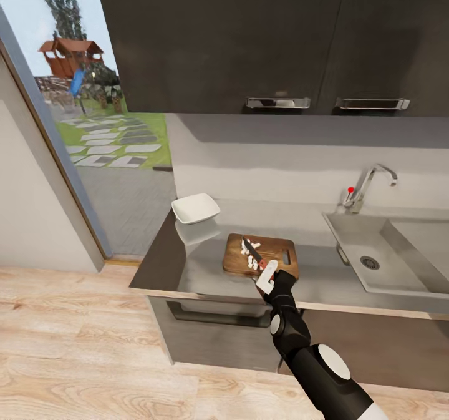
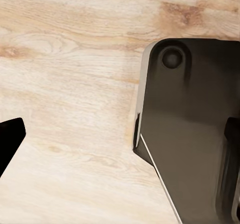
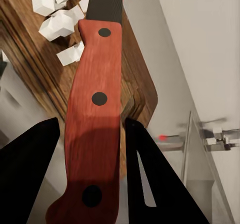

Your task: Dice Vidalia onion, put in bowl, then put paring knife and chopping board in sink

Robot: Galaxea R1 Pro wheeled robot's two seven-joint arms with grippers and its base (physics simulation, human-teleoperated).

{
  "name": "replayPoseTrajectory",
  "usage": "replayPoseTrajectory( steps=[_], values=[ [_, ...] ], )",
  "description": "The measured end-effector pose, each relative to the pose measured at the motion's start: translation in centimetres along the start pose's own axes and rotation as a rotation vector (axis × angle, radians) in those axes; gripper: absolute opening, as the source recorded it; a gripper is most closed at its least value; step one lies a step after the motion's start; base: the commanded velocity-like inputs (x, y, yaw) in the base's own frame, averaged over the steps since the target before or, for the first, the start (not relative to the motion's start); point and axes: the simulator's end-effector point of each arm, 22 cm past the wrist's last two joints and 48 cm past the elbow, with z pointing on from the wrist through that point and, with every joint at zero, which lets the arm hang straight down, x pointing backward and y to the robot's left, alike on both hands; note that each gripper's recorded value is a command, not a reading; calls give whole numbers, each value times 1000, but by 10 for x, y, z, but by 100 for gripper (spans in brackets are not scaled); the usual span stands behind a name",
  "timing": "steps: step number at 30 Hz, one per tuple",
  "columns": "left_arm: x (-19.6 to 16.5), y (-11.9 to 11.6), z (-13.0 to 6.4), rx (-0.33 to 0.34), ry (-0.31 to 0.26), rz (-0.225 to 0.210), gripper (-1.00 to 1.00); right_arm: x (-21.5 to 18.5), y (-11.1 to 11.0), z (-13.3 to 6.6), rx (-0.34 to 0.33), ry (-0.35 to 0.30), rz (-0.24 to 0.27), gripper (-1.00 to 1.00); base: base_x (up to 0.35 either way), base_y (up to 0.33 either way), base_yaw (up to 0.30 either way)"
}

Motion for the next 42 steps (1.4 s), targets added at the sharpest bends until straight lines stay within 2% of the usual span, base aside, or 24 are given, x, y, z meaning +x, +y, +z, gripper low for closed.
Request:
replayPoseTrajectory(
  steps=[5, 7, 8, 12, 13, 14, 16, 19, 22, 25, 28, 42],
  values=[
    [0, 0, 0, 0, -1, 0, 100, -11, -17, -4, 28, -21, 38, -100, 0, 0, 0],
    [0, 0, 0, 0, -1, 0, 100, -4, -43, -3, 63, -8, 113, -100, 0, 0, 0],
    [0, 0, 0, 0, -1, 0, 100, 11, -69, 0, 94, 21, 210, -100, 0, 0, 0],
    [0, 0, 0, 0, 0, 0, 100, 41, -127, -5, 143, 38, 514, -100, 0, 0, 0],
    [0, 0, 0, 0, 0, 0, 100, 48, -139, -7, 154, 33, 581, -100, 0, 0, 0],
    [0, 0, 0, 0, 0, 0, 100, 55, -146, -7, 158, 34, 627, -100, 0, 0, 0],
    [0, 0, 0, 0, 0, 0, 100, 80, -159, -7, 164, 52, 753, -100, 0, 0, 0],
    [0, 0, 0, 0, -1, 0, 100, 93, -161, -6, 149, 53, 866, -100, 0, 0, 0],
    [0, 0, 0, 0, -1, 0, 100, 107, -165, -6, 147, 61, 943, -100, 0, 0, 0],
    [0, 0, 0, 1, -1, 1, 100, 120, -168, -6, 158, 77, 979, -100, 0, 0, 0],
    [0, 0, 0, 1, -1, 1, 100, 120, -167, -6, 141, 69, 994, -100, 2, -42, 0],
    [0, 0, 0, 1, -1, 1, 100, 120, -165, -5, 133, 69, 996, -100, 62, -281, 0]
  ],
)
